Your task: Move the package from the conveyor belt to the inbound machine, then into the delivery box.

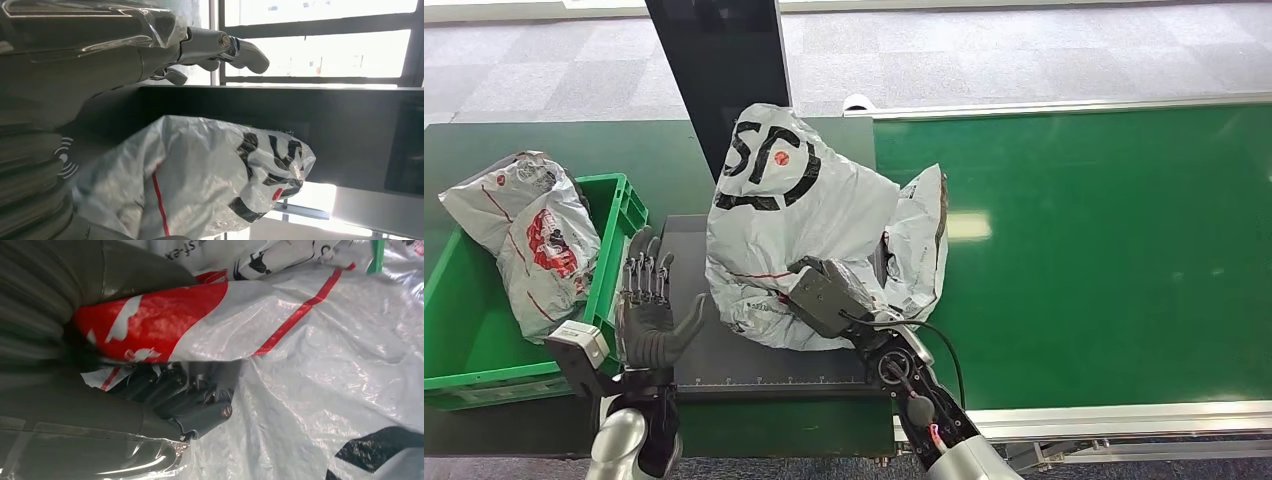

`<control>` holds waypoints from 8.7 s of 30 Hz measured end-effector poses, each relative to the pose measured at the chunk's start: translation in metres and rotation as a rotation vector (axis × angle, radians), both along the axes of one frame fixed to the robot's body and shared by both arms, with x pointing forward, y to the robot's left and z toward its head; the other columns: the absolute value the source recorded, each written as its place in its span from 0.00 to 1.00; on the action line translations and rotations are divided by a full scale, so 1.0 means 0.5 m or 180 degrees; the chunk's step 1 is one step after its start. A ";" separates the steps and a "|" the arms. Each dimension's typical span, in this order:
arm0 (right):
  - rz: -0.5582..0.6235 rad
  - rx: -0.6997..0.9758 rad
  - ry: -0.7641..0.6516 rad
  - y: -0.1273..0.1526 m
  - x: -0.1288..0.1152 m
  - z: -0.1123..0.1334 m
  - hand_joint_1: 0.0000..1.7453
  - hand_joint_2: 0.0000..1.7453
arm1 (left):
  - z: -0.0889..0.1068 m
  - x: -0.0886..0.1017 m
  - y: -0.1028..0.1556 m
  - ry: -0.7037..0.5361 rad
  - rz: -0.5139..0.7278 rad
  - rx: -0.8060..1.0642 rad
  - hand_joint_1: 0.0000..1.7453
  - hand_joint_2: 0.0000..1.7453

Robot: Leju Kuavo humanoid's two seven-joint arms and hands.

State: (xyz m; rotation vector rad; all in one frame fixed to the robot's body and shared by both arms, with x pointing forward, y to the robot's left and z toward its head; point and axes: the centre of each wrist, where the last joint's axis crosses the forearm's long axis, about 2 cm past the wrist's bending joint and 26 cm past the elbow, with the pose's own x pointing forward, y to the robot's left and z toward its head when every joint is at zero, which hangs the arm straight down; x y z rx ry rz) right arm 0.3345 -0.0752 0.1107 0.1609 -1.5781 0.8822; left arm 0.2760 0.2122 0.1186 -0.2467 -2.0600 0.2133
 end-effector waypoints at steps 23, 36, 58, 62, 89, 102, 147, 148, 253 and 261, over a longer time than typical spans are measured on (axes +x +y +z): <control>-0.0108 0.1689 -0.0939 -0.072 0.002 0.133 0.00 1.00 | 0.017 0.006 0.014 -0.0208 0.0099 0.0360 0.00 1.00; -0.0632 0.1900 -0.1350 -0.175 -0.031 0.143 0.00 1.00 | 0.039 -0.009 -0.066 -0.0351 -0.0542 0.0921 0.00 1.00; -0.1276 0.2059 -0.1538 -0.292 -0.114 0.099 0.00 1.00 | -0.044 0.104 -0.175 -0.0183 -0.0726 0.3882 0.00 1.00; -0.1298 0.2058 -0.1547 -0.296 -0.116 0.099 0.00 1.00 | -0.051 0.109 -0.173 -0.0142 -0.0773 0.3947 0.00 1.00; -0.1333 0.2085 -0.1435 -0.298 -0.137 0.076 0.00 1.00 | -0.007 0.153 -0.162 -0.0437 -0.0651 0.4244 1.00 1.00; -0.1500 0.2068 -0.1372 -0.312 -0.155 0.055 0.00 1.00 | 0.069 0.131 -0.128 -0.0978 -0.0208 0.3755 0.96 1.00; -0.1505 0.2142 -0.1357 -0.311 -0.130 0.063 0.00 1.00 | -0.050 0.173 -0.142 -0.0250 -0.1066 0.4761 1.00 1.00; -0.1511 0.2145 -0.1355 -0.311 -0.130 0.064 0.00 1.00 | -0.047 0.174 -0.141 -0.0287 -0.1032 0.4686 1.00 1.00; -0.1705 0.2213 -0.1311 -0.296 -0.170 0.060 0.00 1.00 | 0.148 0.291 0.492 0.0958 0.2243 0.1522 0.00 1.00; -0.1776 0.2034 -0.1031 -0.305 -0.185 0.038 0.00 1.00 | 0.092 0.155 0.348 -0.0352 0.1563 0.0694 0.00 1.00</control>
